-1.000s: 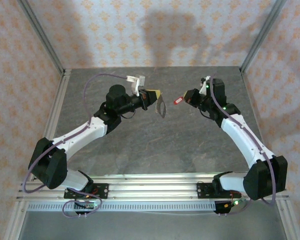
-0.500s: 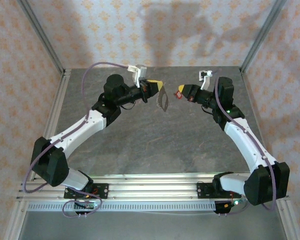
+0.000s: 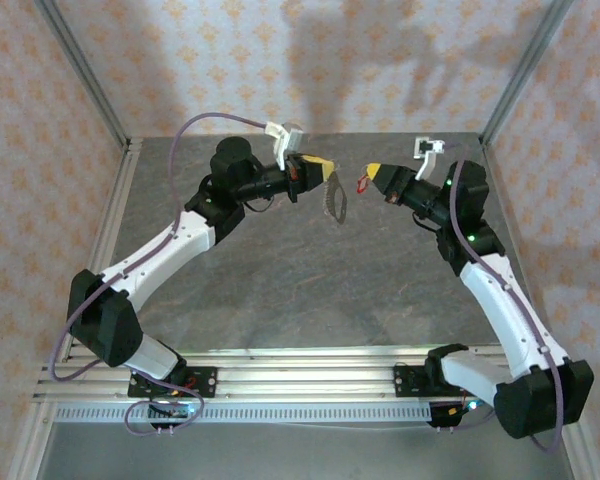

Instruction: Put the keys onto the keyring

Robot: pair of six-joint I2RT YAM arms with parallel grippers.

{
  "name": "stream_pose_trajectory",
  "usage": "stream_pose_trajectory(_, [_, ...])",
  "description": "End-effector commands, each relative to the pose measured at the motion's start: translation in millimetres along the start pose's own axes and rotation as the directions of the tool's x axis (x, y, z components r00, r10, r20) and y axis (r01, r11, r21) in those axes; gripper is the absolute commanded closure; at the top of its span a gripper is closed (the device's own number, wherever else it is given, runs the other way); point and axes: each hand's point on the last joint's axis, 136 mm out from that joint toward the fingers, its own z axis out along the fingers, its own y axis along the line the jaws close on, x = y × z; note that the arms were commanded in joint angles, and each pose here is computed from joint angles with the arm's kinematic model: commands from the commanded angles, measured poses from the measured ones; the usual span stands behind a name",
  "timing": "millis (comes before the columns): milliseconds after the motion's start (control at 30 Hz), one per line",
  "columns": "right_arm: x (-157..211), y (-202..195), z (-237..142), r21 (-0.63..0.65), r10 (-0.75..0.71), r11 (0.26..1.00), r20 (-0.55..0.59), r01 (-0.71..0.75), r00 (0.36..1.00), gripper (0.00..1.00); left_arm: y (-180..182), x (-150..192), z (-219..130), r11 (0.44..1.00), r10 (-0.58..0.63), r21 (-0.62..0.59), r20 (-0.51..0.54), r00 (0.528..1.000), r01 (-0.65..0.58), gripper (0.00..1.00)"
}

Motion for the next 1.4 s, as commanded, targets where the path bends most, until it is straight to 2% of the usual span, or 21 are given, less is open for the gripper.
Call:
stream_pose_trajectory(0, [-18.9,11.5,-8.8,0.016,-0.048,0.999,0.056,0.047,0.997,1.00,-6.8,-10.9,0.2,0.998,0.044,0.041,0.001,0.999,-0.044,1.00])
stream_pose_trajectory(133, [-25.1,21.3,-7.1,0.003,-0.065,0.998,0.068,0.064,0.996,1.00,-7.6,-5.2,0.5,0.997,0.073,0.041,-0.031,0.997,-0.071,1.00])
stream_pose_trajectory(267, [-26.5,27.2,-2.9,0.005,-0.094,0.996,0.061,0.094,0.994,1.00,-12.2,1.3,-0.9,0.987,0.160,0.034,-0.063,0.985,-0.158,1.00])
stream_pose_trajectory(467, [-21.9,16.5,-7.1,0.064,-0.117,0.992,0.070,0.113,0.991,1.00,-12.8,-5.3,-7.0,0.954,0.298,-0.025,-0.043,0.954,-0.299,1.00])
stream_pose_trajectory(633, [-18.5,6.4,-12.4,0.112,-0.123,0.987,0.083,0.113,0.989,1.00,-24.3,-14.2,-9.3,0.888,0.455,-0.060,-0.036,0.890,-0.457,1.00])
stream_pose_trajectory(833, [-18.2,8.2,-10.1,0.092,-0.129,0.988,0.087,0.121,0.988,1.00,-37.2,-24.7,-8.6,0.830,0.555,-0.045,-0.040,0.831,-0.557,1.00])
stream_pose_trajectory(1100, [-19.2,15.5,-6.1,0.045,-0.132,0.991,0.099,0.128,0.986,1.00,-48.0,-33.0,-13.3,0.786,0.616,-0.032,-0.029,0.787,-0.617,1.00])
stream_pose_trajectory(1367, [-18.7,33.1,1.8,-0.010,-0.142,0.990,0.109,0.143,0.984,1.00,-49.7,-34.9,-15.8,0.794,0.607,-0.038,-0.028,0.794,-0.607,1.00])
